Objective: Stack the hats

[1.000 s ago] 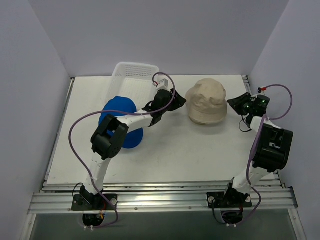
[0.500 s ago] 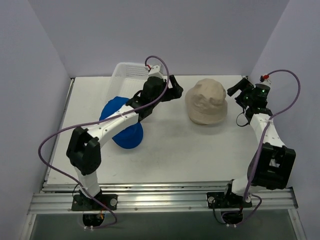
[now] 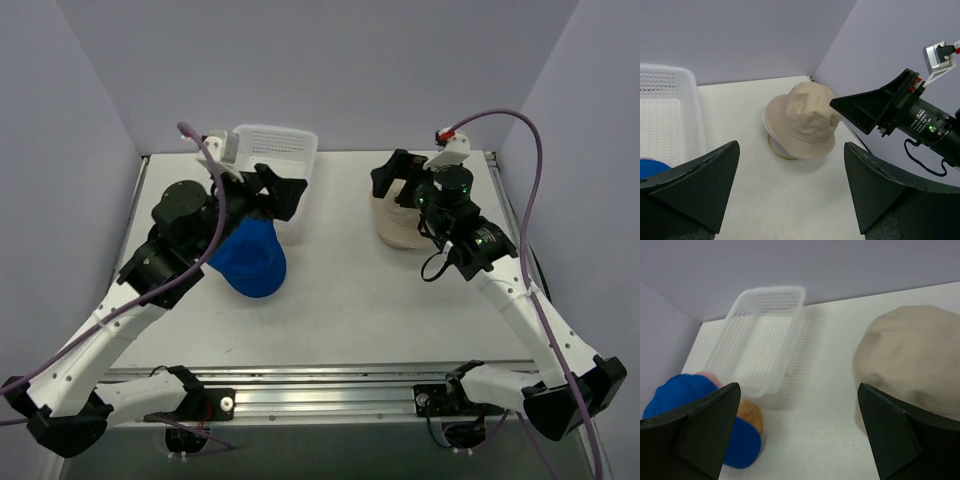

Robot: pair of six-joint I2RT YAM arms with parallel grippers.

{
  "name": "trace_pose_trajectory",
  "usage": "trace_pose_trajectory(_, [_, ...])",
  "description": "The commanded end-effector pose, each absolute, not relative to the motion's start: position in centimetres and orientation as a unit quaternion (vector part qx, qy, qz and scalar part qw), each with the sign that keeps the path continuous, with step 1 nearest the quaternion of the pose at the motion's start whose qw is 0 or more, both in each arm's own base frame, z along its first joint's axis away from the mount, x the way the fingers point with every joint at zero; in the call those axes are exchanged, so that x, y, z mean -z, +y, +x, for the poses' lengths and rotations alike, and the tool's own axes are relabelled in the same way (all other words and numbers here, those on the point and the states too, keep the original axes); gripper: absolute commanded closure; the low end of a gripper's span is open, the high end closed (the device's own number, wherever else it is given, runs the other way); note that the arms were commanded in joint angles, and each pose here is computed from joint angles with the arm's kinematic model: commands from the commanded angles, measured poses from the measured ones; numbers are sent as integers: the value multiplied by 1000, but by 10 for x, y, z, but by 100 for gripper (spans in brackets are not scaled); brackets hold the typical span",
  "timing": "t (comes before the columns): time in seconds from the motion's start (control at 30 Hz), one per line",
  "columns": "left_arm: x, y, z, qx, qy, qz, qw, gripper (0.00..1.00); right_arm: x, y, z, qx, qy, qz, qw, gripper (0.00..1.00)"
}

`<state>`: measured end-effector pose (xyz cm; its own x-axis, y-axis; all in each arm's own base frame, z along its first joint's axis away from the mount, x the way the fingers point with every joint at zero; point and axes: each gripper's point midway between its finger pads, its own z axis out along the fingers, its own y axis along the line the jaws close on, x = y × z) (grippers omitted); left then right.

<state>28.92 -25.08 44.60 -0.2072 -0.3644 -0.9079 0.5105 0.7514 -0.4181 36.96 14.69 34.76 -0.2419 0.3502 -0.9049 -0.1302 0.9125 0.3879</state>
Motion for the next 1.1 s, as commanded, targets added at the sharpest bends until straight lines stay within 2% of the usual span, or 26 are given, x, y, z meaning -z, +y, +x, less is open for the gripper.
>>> trace_pose_trajectory(0.0, [-416,-242,269,339,710,88,611,6,-366,167,342,-216,749,54,624,0])
trace_pose_trajectory(0.1, [-406,-242,246,364,705,121,597,6,-370,184,320,-244,744,33,621,0])
trace_pose_trajectory(0.23, [-395,-257,216,426,685,175,564,6,-334,193,290,-266,760,16,593,0])
trace_pose_trajectory(0.3, [-378,-263,207,444,685,190,546,6,-335,187,280,-270,753,13,600,0])
trace_pose_trajectory(0.63, [-375,-269,197,481,659,193,545,6,-347,168,260,-266,738,6,621,0])
trace_pose_trajectory(1.07, [-377,-267,202,476,658,182,554,6,-348,158,256,-252,737,6,627,0])
